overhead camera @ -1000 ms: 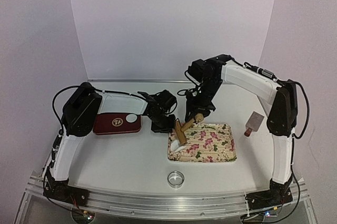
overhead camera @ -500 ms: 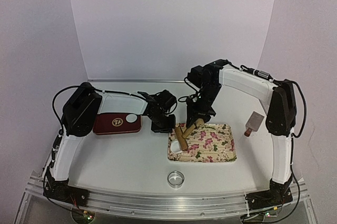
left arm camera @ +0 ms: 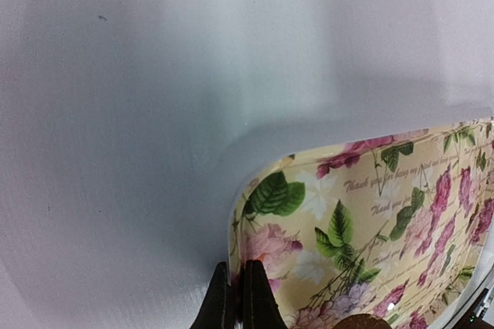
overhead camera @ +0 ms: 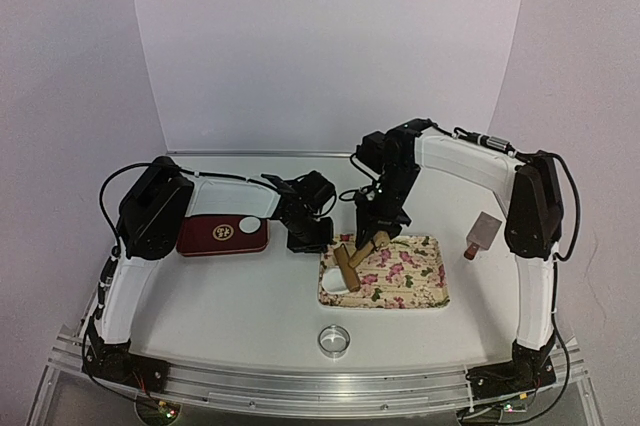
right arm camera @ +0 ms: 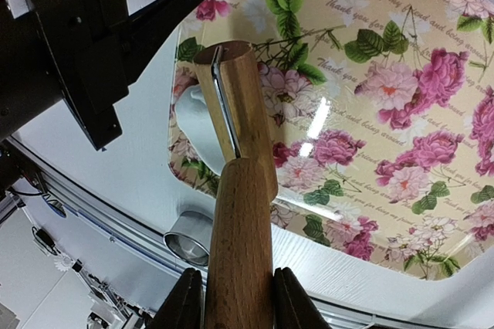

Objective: Roll out the dumpling wrappers from the dough
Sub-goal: Flatten out the dough on the work surface.

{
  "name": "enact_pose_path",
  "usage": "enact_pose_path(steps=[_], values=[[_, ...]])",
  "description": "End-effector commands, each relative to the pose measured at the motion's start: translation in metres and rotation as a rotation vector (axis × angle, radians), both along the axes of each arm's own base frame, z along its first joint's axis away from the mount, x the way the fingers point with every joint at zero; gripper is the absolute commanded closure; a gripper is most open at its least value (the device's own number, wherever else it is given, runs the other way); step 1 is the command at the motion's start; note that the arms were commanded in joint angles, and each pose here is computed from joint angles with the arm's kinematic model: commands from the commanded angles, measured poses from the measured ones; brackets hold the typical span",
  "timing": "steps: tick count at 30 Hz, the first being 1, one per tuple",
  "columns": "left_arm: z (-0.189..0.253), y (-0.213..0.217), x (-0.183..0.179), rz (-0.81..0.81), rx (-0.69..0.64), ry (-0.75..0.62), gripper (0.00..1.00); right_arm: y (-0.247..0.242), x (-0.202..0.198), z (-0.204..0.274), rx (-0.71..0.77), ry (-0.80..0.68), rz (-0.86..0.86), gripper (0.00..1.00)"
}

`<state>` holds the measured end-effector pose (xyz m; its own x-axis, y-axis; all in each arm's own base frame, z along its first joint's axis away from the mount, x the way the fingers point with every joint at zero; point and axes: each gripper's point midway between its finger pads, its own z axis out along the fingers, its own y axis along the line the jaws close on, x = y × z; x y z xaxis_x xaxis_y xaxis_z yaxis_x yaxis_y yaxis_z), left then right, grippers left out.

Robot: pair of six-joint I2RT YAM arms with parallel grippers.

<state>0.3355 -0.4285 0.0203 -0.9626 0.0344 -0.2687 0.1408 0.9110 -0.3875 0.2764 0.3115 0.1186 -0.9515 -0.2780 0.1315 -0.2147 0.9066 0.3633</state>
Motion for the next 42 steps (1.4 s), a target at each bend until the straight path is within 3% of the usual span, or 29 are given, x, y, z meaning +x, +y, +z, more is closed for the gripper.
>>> enact_pose_path(steps=[1, 26, 31, 42], values=[[-0.003, 0.001, 0.005, 0.012, 0.016, -0.013, 1.00, 0.009, -0.001, -0.009, 0.017, -0.005, 0.039, 1.00], [-0.009, 0.007, 0.002, 0.020, 0.021, 0.001, 1.00, -0.017, -0.007, -0.096, -0.296, 0.055, 0.028, 1.00], [-0.014, 0.028, 0.003, 0.046, 0.058, 0.002, 1.00, -0.042, -0.007, -0.113, -0.418, 0.065, 0.025, 1.00], [-0.017, 0.060, 0.004, 0.054, 0.106, -0.025, 1.00, -0.115, -0.002, -0.121, -0.518, 0.136, -0.026, 1.00]])
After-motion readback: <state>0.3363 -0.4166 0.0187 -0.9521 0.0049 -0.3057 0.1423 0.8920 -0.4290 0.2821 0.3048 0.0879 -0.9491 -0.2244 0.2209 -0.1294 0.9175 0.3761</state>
